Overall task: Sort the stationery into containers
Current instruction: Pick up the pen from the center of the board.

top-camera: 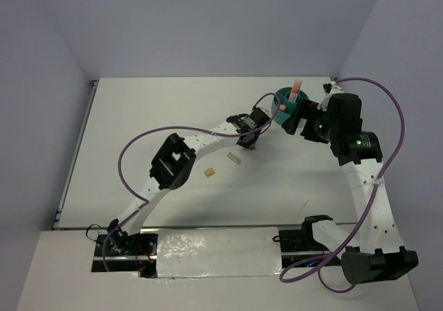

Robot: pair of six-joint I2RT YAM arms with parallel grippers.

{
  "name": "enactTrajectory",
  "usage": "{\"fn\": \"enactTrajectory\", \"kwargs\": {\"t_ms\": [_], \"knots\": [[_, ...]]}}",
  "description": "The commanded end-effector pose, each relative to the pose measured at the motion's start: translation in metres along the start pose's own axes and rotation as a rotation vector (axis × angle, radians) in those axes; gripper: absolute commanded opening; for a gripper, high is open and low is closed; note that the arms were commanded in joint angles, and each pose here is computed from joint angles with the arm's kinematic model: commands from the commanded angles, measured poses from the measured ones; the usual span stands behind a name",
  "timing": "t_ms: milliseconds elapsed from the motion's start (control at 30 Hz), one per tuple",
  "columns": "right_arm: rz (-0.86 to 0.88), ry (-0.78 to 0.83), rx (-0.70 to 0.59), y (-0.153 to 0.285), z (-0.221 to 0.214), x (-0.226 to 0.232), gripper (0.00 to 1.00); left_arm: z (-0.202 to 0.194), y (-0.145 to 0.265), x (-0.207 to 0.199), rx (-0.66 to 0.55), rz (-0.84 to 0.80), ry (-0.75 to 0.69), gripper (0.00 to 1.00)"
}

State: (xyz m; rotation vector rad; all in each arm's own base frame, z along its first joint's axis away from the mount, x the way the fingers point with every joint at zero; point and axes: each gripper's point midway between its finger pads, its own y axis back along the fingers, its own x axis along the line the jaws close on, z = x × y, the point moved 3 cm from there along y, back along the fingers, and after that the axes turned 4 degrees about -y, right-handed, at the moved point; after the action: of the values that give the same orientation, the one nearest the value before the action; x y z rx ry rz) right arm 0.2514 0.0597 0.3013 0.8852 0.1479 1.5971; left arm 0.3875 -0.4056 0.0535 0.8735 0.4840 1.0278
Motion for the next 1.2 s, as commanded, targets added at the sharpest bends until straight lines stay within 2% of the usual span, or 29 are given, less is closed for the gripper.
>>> {"fn": "enactTrajectory", "kwargs": {"t_ms": [0,33,100,133,200,233,300,333,400,433,467,500,533,600,733,833,867,900,1000,1167], "knots": [[0.043,0.007,-0.061,0.005,0.017,0.013,0.96,0.005,0.026,0.012,0.000,0.001,0.043,0.00],[0.038,0.002,-0.071,0.005,0.018,0.012,0.96,0.029,0.054,0.017,-0.071,-0.027,0.070,0.00],[0.030,-0.002,-0.096,0.007,0.022,0.012,0.96,0.053,0.083,0.017,-0.162,-0.095,0.088,0.00],[0.036,-0.003,-0.102,0.008,0.023,0.014,0.96,0.077,0.121,0.019,-0.252,-0.140,0.103,0.00],[0.061,-0.024,-0.124,0.013,0.027,0.019,0.95,0.095,0.152,0.018,-0.352,-0.215,0.105,0.00],[0.088,-0.031,-0.151,0.015,0.032,0.024,0.95,0.108,0.189,0.016,-0.425,-0.286,0.104,0.00],[0.151,-0.074,-0.173,0.020,0.033,0.035,0.93,0.108,0.209,0.016,-0.468,-0.342,0.096,0.00],[0.186,-0.104,-0.196,0.021,0.039,0.041,0.92,0.116,0.238,0.016,-0.533,-0.385,0.096,0.00],[0.275,-0.115,-0.215,0.021,0.043,0.054,0.91,0.106,0.248,0.014,-0.531,-0.430,0.103,0.00],[0.322,-0.149,-0.209,0.020,0.043,0.062,0.89,0.110,0.271,0.016,-0.586,-0.463,0.109,0.00],[0.398,-0.153,-0.172,0.018,0.036,0.071,0.87,0.105,0.279,0.013,-0.589,-0.505,0.106,0.00],[0.477,-0.137,-0.207,0.021,0.044,0.085,0.86,0.093,0.277,0.012,-0.566,-0.523,0.123,0.00],[0.521,-0.161,-0.198,0.023,0.044,0.093,0.83,0.094,0.298,0.014,-0.607,-0.550,0.131,0.00],[0.606,-0.144,-0.204,0.027,0.048,0.113,0.82,0.082,0.305,0.014,-0.594,-0.578,0.144,0.00],[0.687,-0.078,-0.162,0.035,0.040,0.160,0.82,0.067,0.335,0.027,-0.636,-0.571,0.159,0.00],[0.669,-0.129,-0.144,0.023,0.031,0.171,0.82,0.057,0.348,0.034,-0.652,-0.560,0.153,0.00],[0.624,-0.144,-0.124,0.017,0.025,0.168,0.81,0.054,0.353,0.038,-0.665,-0.551,0.157,0.00],[0.547,-0.169,-0.158,0.010,0.028,0.163,0.81,0.052,0.356,0.040,-0.668,-0.549,0.158,0.00],[0.498,-0.184,-0.157,0.007,0.027,0.171,0.79,0.044,0.361,0.046,-0.667,-0.528,0.159,0.00],[0.494,-0.178,-0.108,-0.002,0.018,0.190,0.73,0.029,0.363,0.050,-0.646,-0.521,0.163,0.00]]}}
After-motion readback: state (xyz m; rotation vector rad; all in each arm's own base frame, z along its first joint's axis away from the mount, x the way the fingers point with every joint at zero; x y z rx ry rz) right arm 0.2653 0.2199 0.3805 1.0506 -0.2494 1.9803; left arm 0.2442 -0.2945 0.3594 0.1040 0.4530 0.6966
